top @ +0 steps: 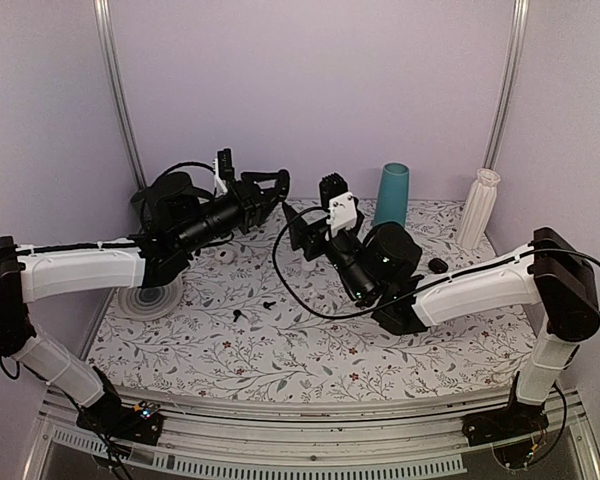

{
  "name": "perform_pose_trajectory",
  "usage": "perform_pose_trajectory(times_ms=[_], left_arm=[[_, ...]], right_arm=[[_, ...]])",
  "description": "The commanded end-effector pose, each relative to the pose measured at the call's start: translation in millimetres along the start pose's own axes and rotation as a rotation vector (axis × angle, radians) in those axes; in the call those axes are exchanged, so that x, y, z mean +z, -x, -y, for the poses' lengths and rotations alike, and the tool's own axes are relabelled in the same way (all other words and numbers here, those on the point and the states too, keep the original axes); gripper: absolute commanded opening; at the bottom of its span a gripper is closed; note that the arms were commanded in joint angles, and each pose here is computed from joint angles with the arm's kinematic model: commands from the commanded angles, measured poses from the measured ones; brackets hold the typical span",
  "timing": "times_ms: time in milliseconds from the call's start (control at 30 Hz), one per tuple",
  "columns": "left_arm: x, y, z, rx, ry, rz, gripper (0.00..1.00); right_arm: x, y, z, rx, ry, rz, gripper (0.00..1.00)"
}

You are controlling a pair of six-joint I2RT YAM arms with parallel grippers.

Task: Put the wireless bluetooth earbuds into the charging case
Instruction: Pass from the left arm to the right

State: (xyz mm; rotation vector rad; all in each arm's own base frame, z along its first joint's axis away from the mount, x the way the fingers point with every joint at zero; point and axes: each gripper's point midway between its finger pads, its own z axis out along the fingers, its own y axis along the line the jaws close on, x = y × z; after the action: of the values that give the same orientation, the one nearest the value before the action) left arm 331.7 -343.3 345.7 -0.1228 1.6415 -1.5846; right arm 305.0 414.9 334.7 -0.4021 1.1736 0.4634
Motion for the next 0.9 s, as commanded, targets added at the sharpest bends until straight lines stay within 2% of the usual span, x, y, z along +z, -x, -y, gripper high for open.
perform_pose_trajectory(times_ms=[0,267,467,733,867], left_arm=[[-2.1,-2.4,11.7,-0.01,-0.041,0.009,0.14],[1.9,-13.7,12.0,-0.033,-0.059,-0.012,0.14],[1.3,-16.4,13.2,-0.041,-0.064,-0.012,0.14],[0.7,-17.2,12.8,-0.045,-0.065,-0.009,0.15],[0.9,-18.3,12.7,-0.047,-0.068,-0.01,0.15]], right_arm=[[-1.7,3.4,-3.8,0.059,-0.009,0.022,0.78],[15.0,2.4,-10.8,0.068,-0.02,0.024,0.77],[22.8,-0.7,-6.7,0.072,-0.071,0.013,0.72],[26.0,-2.6,-12.0,0.069,-0.051,0.007,0.48],[26.1,-6.4,-13.2,0.065,-0.047,-0.005,0.41]])
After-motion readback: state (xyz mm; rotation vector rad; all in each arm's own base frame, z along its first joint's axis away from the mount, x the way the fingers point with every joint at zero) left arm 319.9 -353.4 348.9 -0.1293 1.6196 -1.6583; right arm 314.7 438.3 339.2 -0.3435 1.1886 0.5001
